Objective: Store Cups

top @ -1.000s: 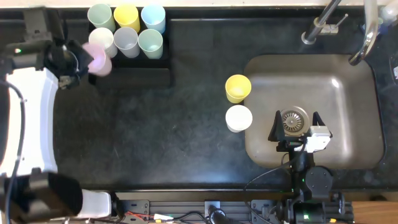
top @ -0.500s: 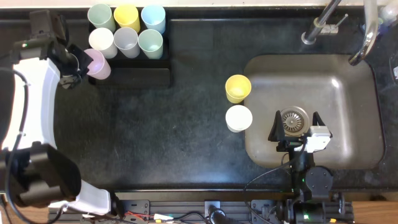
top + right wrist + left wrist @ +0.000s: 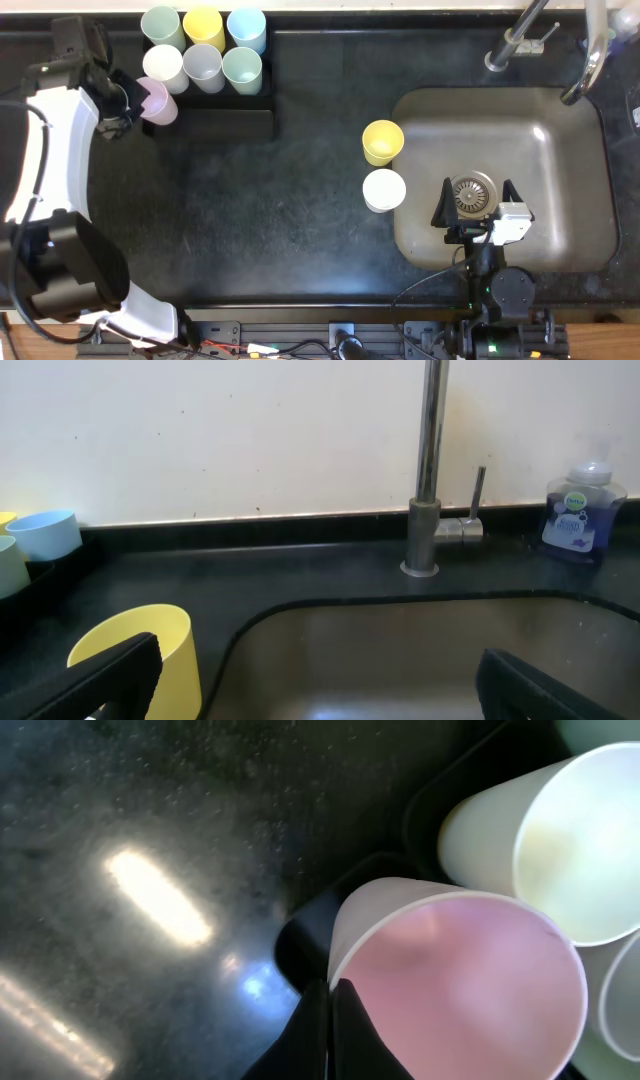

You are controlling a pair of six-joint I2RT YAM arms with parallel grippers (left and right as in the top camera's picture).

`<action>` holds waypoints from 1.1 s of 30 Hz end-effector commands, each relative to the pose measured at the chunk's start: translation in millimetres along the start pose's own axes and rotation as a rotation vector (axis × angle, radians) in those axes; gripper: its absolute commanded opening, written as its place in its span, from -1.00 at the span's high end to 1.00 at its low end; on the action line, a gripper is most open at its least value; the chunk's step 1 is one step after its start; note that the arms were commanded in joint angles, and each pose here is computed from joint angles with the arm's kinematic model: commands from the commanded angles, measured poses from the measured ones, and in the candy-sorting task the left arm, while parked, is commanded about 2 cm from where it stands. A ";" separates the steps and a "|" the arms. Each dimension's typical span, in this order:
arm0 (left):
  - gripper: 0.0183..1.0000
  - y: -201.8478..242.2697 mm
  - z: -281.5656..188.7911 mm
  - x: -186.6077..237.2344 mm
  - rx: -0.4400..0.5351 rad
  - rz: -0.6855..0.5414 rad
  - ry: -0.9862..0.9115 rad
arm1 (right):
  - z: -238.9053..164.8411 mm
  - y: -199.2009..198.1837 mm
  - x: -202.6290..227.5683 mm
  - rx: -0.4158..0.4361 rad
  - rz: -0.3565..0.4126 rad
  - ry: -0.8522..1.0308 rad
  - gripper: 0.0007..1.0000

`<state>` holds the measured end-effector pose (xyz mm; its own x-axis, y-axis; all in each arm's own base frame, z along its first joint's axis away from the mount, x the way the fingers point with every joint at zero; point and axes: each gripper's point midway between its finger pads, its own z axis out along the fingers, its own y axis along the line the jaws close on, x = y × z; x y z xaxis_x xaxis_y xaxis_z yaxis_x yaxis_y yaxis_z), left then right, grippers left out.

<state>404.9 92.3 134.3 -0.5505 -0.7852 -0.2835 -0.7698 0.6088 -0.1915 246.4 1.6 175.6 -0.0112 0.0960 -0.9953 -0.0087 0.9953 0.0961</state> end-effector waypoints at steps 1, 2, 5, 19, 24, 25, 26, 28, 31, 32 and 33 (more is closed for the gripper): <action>0.96 5.8 18.5 6.5 -0.011 -0.060 0.038 | 0.4 -1.4 3.7 0.003 0.004 0.001 -0.99; 0.96 7.1 21.4 8.5 -0.013 -0.069 0.041 | 0.4 -1.4 3.7 0.003 0.004 0.001 -0.99; 0.96 10.3 27.4 13.1 -0.019 -0.069 0.051 | 0.4 -1.4 3.7 0.003 0.004 0.001 -1.00; -1.00 8.1 25.0 22.3 0.010 -0.061 0.064 | 0.4 -1.4 3.7 0.003 0.004 0.001 -0.99; -1.00 -35.4 -34.6 23.3 0.168 0.089 -0.015 | 0.4 -1.4 3.7 0.003 0.004 0.001 -0.99; -1.00 -51.3 -50.7 26.4 0.222 0.155 -0.032 | 0.4 -1.4 3.7 0.003 0.004 0.001 -0.99; -1.00 -73.0 -70.4 32.8 0.291 0.251 -0.055 | 0.4 -1.4 3.7 0.003 0.004 0.001 -0.99; -1.00 -119.6 -108.0 53.7 0.417 0.462 -0.114 | 0.4 -1.4 3.7 0.003 0.004 0.001 -1.00; -1.00 -182.3 -150.3 110.1 0.525 0.788 -0.225 | 0.4 -1.4 3.7 0.003 0.004 0.001 -0.99; -1.00 -199.5 -157.8 130.9 0.539 0.827 -0.264 | 0.4 -1.4 3.7 0.003 0.004 0.001 -0.99; -1.00 -212.8 -162.6 150.2 0.556 0.847 -0.286 | 0.4 -1.4 3.7 0.003 0.004 0.001 -0.99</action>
<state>449.8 -113.8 269.5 -0.7153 -0.2823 -0.6393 -0.0725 0.9398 -0.3339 246.5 1.6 175.5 -0.0116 0.0960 -0.9953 -0.0087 0.9953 0.0961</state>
